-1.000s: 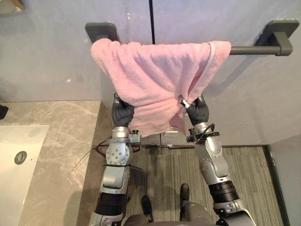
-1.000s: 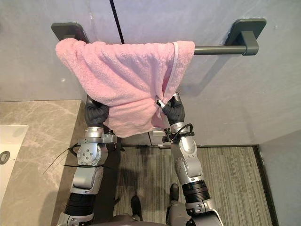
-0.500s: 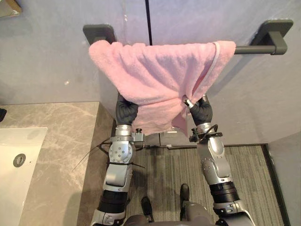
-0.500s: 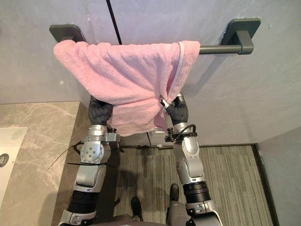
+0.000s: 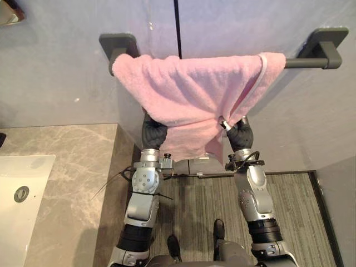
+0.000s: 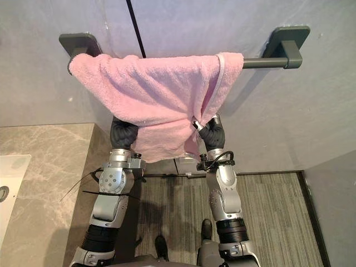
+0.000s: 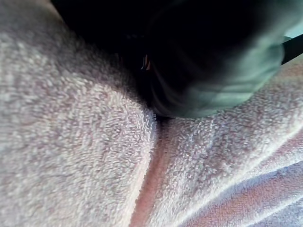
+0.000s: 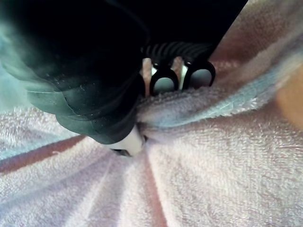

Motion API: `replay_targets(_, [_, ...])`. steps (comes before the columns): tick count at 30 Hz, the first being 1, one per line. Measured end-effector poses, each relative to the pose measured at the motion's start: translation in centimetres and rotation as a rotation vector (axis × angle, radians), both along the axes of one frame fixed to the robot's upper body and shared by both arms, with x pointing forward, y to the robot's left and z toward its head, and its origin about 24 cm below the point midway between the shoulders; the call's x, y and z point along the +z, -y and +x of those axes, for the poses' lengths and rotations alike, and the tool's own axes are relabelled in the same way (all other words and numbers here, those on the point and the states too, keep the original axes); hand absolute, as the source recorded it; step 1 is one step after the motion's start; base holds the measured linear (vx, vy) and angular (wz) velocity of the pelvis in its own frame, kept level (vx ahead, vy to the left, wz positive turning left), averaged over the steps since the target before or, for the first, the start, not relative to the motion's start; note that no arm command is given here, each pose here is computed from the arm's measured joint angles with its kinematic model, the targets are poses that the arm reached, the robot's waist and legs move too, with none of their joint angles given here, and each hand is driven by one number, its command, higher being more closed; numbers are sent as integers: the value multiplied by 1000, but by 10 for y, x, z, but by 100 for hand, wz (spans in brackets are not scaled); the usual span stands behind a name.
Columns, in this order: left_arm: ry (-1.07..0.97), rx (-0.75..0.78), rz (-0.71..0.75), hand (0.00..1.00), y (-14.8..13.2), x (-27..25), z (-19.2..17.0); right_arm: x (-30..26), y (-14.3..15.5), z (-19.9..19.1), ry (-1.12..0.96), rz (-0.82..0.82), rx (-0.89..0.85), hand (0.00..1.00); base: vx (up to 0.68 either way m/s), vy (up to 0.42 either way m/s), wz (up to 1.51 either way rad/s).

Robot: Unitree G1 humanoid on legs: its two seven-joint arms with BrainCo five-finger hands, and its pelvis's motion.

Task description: Organize washtable

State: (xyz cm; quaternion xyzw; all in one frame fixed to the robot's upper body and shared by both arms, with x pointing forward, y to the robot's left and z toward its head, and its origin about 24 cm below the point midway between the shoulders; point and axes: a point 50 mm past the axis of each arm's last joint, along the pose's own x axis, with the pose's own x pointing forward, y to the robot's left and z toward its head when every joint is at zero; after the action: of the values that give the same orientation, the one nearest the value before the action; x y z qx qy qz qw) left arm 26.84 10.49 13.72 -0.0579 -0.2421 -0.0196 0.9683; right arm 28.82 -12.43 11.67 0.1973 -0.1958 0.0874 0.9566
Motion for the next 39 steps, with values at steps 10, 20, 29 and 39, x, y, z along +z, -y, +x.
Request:
replay_targets(10, [0, -15, -4, 100, 3, 0, 0, 0, 2, 0, -1, 3, -10, 100, 0, 0, 0])
replay_targets(20, [9, -63, -12, 100, 12, 1, -2, 0, 9, 0, -3, 12, -41, 100, 0, 0, 0])
replay_targets(29, [11, -128, -20, 100, 17, 2, -3, 0, 14, 1, -3, 17, -61, 100, 0, 0, 0])
replay_targets(39, [46, -63, -49, 0, 5, 8, -4, -7, 52, -3, -45, 68, -255, 0, 0, 0, 0])
